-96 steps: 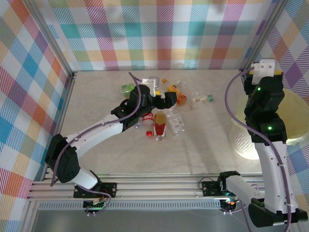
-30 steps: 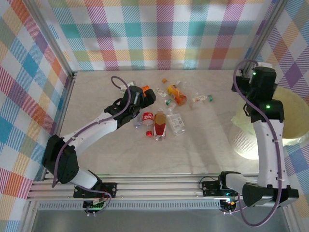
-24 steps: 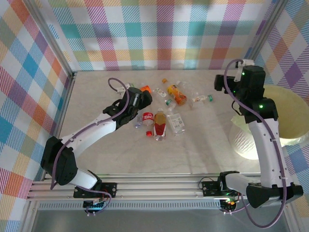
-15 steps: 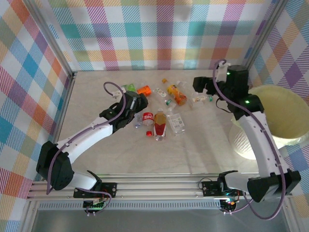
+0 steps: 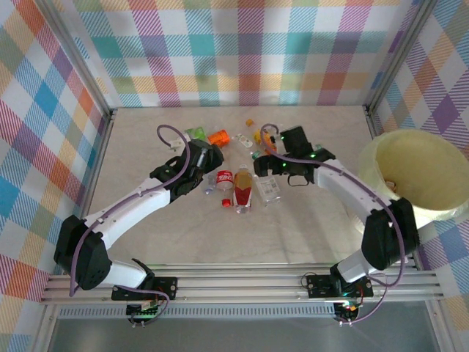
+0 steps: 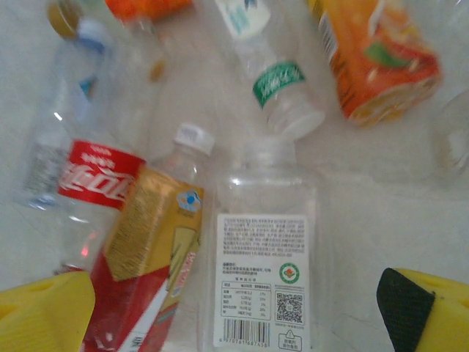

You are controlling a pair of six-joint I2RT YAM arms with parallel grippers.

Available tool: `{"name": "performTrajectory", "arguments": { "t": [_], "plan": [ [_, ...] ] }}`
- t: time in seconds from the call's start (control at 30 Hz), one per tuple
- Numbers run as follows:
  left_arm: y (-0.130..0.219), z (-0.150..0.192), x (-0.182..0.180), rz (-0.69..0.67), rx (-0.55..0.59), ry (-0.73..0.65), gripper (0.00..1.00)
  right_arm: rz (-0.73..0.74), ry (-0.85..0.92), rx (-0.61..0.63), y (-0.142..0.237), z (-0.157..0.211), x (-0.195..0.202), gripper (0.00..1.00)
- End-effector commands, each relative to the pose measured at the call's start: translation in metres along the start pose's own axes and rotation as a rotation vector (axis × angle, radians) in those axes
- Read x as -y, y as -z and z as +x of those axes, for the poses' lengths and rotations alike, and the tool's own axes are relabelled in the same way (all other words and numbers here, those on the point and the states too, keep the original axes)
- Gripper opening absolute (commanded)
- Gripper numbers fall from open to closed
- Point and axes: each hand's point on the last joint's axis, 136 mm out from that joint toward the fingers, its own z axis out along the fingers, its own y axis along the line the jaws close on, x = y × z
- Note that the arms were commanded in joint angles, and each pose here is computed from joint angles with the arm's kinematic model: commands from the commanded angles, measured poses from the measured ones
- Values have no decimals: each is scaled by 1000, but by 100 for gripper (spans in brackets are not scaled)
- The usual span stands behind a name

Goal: Put the plastic bottles in the bin

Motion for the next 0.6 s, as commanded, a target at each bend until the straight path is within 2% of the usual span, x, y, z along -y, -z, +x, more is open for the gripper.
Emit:
{"name": "performTrajectory", "arguments": {
  "t": [0.0,0.17,0.3,0.57],
  "plan": [
    [7,-5,-8,-19,6,6,100,61,48,-23,-17,12,8,100],
    [10,-4,-18,-44,16,29,100,53,93,-141,-40,43,9,100],
    [10,-2,-20,-42,12,36,100,87,93,-172,-53,56,16,100],
    [7,1,-20,-57,-2,37,100,63,112,-266,-75,83,10,100]
  ]
}}
